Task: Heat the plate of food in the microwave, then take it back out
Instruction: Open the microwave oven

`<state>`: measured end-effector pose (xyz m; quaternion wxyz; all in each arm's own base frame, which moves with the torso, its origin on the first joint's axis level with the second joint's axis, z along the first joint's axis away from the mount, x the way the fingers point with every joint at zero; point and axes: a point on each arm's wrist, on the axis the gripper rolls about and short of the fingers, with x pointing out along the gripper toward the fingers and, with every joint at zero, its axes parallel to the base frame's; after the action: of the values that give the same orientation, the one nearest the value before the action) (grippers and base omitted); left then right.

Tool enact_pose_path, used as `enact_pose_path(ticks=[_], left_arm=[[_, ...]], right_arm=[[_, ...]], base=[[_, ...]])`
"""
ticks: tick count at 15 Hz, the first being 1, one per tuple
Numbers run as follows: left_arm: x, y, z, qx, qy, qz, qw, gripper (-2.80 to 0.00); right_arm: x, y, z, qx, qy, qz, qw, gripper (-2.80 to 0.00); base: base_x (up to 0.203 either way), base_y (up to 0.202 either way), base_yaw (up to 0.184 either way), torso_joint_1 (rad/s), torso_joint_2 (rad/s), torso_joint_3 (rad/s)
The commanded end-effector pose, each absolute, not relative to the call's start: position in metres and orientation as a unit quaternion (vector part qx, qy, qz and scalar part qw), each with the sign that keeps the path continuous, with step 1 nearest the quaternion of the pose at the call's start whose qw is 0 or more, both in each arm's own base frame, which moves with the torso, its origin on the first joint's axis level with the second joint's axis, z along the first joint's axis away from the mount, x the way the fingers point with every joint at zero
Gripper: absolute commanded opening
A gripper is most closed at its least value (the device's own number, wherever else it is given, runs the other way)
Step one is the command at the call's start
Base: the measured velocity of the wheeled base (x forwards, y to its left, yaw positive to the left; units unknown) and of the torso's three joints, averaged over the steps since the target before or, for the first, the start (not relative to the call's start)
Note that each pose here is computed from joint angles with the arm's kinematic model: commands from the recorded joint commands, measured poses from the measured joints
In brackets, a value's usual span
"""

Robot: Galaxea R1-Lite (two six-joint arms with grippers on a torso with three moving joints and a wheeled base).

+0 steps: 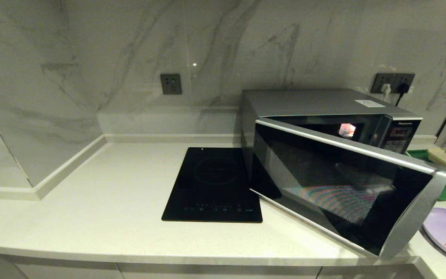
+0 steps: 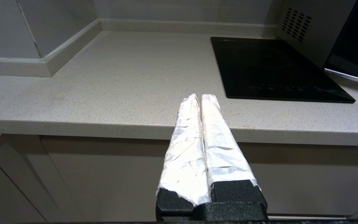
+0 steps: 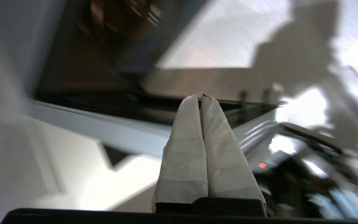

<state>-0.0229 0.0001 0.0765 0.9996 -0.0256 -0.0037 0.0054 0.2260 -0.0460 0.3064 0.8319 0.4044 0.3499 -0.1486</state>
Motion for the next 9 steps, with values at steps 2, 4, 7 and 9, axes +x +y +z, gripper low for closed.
enact_pose_path(ticks=[2, 4, 7, 9], left_arm=[[-0.023, 0.0, 0.077, -0.026, -0.004, 0.006, 1.0, -2.8], [-0.023, 0.0, 0.077, -0.026, -0.004, 0.006, 1.0, -2.8], [-0.023, 0.0, 0.077, -0.026, -0.004, 0.006, 1.0, -2.8], [-0.023, 0.0, 0.077, -0.026, -0.004, 0.006, 1.0, -2.8]], right_arm=[[0.226, -0.044, 0.284, 0.357, 0.401, -0.133, 0.833, -2.8], [0.222, -0.043, 0.275, 0.325, 0.421, -0.119, 0.838, -2.8], [0.204, -0.038, 0.263, 0.257, 0.452, -0.042, 0.853, -2.8], [0.197, -0.031, 0.258, 0.216, 0.463, 0.005, 0.86, -2.8]], base=[[0.0, 0.0, 0.0, 0.0, 0.0, 0.0], [0.0, 0.0, 0.0, 0.0, 0.0, 0.0], [0.0, 0.0, 0.0, 0.0, 0.0, 0.0], [0.0, 0.0, 0.0, 0.0, 0.0, 0.0]])
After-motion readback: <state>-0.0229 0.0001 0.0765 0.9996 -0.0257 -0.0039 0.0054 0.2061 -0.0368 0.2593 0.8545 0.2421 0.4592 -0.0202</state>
